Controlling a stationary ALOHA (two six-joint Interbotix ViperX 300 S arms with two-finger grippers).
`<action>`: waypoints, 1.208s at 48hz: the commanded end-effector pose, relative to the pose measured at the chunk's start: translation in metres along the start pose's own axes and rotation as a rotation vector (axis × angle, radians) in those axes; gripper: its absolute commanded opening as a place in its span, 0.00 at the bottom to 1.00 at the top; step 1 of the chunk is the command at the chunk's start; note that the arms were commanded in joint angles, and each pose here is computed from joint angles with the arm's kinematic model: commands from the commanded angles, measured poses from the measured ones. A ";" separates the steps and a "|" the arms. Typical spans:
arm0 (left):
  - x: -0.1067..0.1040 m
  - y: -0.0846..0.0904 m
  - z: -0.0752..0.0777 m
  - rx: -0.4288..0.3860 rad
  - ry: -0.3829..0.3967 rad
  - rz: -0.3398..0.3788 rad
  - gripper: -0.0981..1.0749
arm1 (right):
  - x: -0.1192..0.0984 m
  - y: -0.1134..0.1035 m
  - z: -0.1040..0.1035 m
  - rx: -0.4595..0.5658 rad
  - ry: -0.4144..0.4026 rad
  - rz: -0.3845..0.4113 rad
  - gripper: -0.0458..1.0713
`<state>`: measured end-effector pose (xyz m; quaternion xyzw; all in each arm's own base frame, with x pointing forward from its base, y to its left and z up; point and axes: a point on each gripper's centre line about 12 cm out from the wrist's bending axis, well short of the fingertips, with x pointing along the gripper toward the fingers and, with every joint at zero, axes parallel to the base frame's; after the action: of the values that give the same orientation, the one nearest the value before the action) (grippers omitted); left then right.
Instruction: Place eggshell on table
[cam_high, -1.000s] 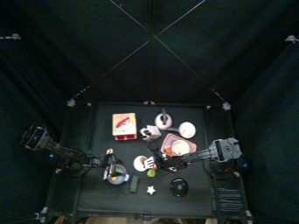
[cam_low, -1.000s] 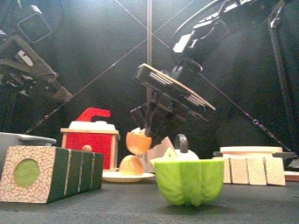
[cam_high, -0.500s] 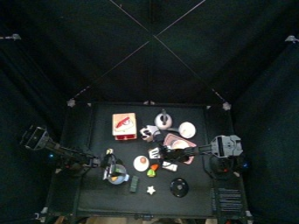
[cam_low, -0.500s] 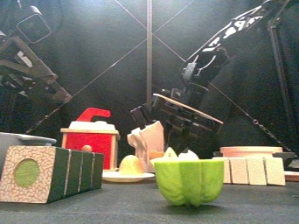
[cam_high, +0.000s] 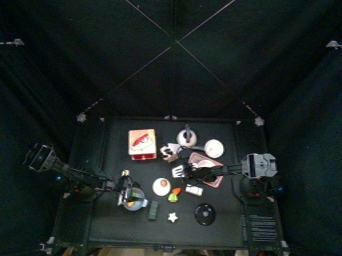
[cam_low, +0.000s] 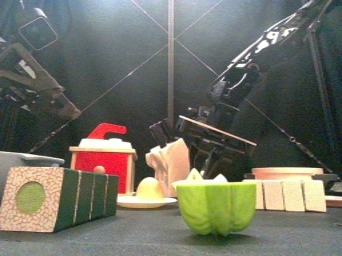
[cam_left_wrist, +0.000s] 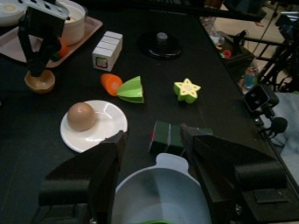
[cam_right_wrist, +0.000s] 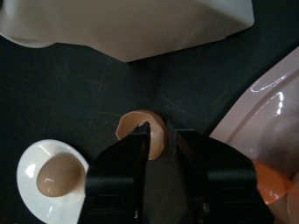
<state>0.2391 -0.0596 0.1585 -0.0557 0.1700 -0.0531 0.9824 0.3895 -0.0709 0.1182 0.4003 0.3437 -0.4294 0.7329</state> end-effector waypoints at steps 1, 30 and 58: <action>0.002 0.000 0.005 -0.005 -0.017 0.004 0.84 | -0.016 0.008 0.013 0.021 -0.027 0.045 0.66; 0.001 0.001 0.004 -0.010 -0.015 0.007 0.84 | -0.032 0.013 0.024 0.002 -0.068 0.081 0.69; 0.001 0.000 0.004 -0.009 -0.015 0.007 0.84 | -0.042 0.038 0.005 -0.157 -0.084 0.217 0.69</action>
<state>0.2388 -0.0584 0.1579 -0.0596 0.1714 -0.0487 0.9822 0.3997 -0.0554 0.1448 0.3571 0.3237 -0.3685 0.7949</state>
